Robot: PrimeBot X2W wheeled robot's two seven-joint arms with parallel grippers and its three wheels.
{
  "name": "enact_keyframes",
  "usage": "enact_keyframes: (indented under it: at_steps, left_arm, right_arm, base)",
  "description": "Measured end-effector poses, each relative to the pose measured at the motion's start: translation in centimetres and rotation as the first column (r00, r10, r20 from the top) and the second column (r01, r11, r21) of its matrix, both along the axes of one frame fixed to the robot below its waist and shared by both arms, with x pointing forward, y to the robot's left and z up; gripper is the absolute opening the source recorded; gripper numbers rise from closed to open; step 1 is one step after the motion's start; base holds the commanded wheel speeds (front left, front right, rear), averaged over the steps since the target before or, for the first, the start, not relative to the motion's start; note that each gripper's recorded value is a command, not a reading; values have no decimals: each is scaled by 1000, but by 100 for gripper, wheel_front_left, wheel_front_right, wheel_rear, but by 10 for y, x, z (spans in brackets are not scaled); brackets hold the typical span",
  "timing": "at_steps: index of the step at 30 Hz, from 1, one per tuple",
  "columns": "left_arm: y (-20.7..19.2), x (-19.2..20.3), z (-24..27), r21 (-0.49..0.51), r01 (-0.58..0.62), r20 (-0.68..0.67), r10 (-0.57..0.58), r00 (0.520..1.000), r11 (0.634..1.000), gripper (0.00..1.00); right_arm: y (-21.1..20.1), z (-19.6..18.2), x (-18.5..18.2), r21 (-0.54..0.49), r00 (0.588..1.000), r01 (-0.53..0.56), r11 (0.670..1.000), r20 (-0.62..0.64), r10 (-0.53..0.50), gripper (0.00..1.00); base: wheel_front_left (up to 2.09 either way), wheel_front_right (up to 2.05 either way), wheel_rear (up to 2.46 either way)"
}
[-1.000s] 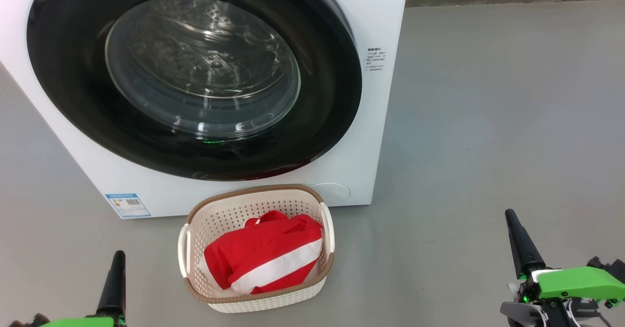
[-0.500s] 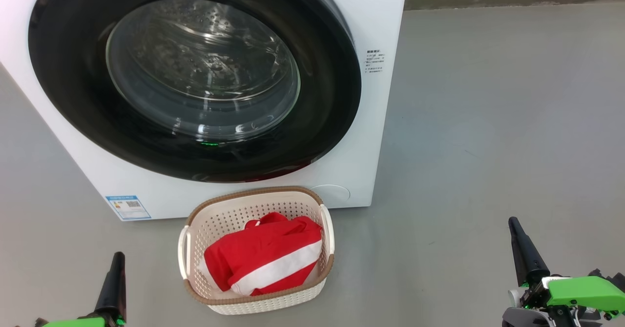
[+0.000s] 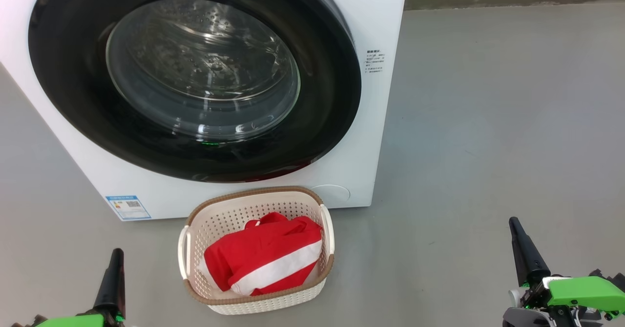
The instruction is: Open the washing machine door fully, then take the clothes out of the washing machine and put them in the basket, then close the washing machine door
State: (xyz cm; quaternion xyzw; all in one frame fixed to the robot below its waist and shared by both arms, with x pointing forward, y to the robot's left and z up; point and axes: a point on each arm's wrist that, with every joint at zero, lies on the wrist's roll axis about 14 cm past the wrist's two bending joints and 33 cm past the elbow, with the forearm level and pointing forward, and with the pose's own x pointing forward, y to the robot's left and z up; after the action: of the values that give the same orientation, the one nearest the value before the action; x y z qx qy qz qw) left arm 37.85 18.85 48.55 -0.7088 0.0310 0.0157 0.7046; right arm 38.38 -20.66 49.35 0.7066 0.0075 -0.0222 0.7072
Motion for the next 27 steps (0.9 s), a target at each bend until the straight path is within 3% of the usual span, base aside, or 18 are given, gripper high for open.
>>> enact_keyframes:
  at_steps: [27]
  left_arm:
    - [-1, 0, 0, -3, 4, 0, -4, 1000, 1000, 0]
  right_arm:
    - [-3, 0, 0, 3, 1000, 10, 1000, 1, -10, 0]
  base:
    - [0, 0, 0]
